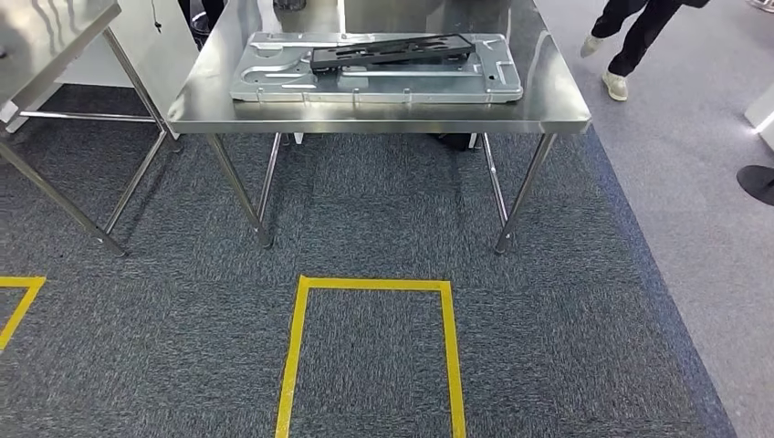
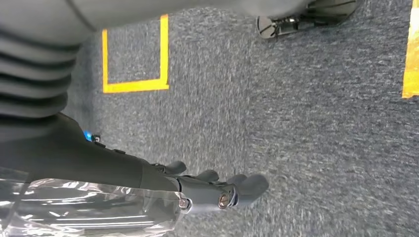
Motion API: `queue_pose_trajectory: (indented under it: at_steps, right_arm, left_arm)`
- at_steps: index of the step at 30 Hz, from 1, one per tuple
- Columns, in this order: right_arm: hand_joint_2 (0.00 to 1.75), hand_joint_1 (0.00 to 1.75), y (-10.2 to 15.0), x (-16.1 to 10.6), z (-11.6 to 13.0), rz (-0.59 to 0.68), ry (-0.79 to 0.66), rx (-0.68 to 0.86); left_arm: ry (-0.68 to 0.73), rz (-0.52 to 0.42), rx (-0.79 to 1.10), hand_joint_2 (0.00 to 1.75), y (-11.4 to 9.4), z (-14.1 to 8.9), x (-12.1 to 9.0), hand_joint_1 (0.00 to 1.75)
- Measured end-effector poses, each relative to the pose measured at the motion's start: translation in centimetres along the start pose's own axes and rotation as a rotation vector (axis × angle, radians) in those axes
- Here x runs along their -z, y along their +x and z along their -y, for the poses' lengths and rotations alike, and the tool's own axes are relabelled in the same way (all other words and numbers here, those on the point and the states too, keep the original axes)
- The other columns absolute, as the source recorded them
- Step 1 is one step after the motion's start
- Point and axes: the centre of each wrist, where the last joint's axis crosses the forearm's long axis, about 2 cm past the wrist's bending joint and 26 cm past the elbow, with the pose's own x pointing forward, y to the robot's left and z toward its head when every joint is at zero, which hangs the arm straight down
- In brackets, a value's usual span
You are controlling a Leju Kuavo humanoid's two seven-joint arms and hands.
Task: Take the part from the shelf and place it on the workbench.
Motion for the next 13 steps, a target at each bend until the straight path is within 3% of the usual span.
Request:
queue_pose_trajectory:
  at_steps: [1, 5, 13]
  right_arm:
    - [0.00, 0.00, -0.01, 0.00, 0.02, 0.001, 0.000, 0.001]
    - [1.75, 0.00, -0.14, 0.00, 0.08, 0.018, -0.011, 0.000]
    - [1.75, 0.00, -0.36, 0.01, 0.28, 0.019, -0.014, 0.010]
  left_arm:
    - [0.007, -0.006, -0.001, 1.75, -0.02, -0.02, -0.01, 0.00]
    - [0.030, -0.019, -0.004, 1.75, -0.08, -0.09, -0.04, 0.00]
    - [0.044, -0.052, 0.002, 1.75, -0.47, -0.31, -0.25, 0.00]
